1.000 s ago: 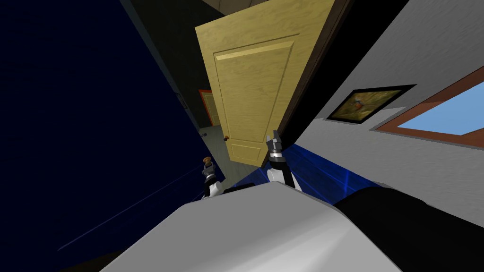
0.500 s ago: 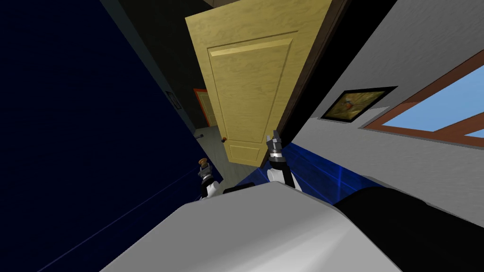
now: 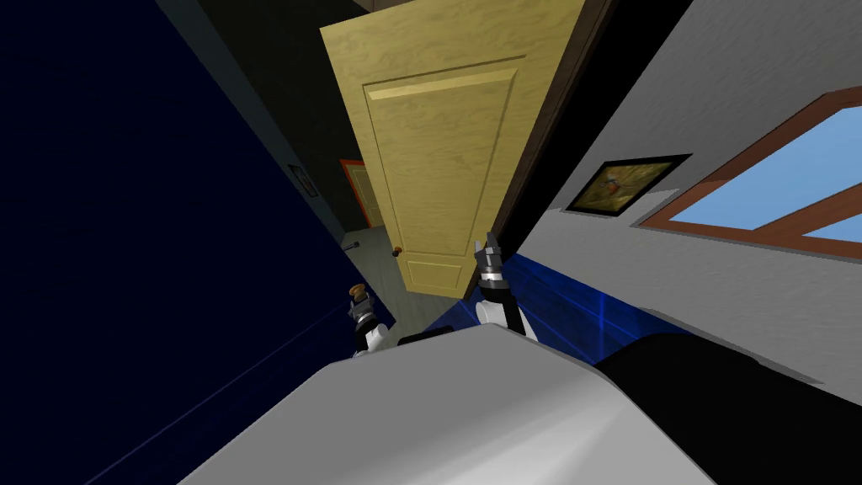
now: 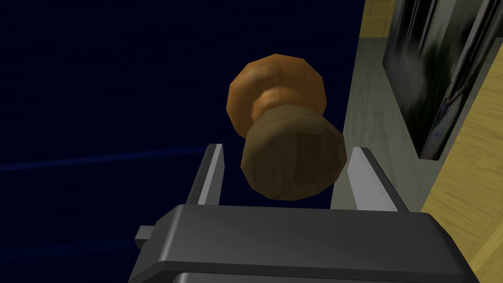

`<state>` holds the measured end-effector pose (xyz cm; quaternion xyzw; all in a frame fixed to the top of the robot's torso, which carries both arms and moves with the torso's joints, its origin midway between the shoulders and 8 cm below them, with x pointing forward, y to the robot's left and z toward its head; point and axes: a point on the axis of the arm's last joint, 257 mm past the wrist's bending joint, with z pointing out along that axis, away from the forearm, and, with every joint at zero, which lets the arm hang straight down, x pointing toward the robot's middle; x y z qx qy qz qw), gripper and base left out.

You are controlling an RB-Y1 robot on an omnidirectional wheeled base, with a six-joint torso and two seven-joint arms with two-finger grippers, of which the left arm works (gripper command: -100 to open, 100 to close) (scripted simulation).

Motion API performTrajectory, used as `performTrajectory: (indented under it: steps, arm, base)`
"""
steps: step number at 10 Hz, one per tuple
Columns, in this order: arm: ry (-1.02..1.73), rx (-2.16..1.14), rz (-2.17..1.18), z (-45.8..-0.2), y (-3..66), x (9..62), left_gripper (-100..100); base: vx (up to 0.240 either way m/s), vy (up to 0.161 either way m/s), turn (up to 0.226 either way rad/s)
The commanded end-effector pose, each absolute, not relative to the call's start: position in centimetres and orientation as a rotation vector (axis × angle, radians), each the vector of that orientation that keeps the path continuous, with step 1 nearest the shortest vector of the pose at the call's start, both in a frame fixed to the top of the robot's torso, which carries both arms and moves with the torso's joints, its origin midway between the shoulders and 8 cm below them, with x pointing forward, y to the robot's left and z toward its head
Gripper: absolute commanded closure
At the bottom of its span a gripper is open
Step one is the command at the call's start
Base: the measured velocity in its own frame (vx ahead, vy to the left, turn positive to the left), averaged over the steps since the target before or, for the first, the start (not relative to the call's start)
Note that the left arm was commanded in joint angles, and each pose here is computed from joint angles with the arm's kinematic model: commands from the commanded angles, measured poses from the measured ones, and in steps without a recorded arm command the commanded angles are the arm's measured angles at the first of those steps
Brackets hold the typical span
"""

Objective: Push the door open

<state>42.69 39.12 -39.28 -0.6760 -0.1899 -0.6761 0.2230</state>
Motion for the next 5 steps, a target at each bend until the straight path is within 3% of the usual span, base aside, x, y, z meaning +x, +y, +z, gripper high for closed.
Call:
performTrajectory:
  steps: [1, 5]
  arm:
    - [-0.555, -1.829, -1.829, -39.0, 41.6, 41.6, 100]
    - [-0.648, -1.756, -1.758, -38.9, 45.9, 39.6, 100]
  base:
    - [0.050, 0.022, -0.067]
    - [0.091, 0.038, -0.122]
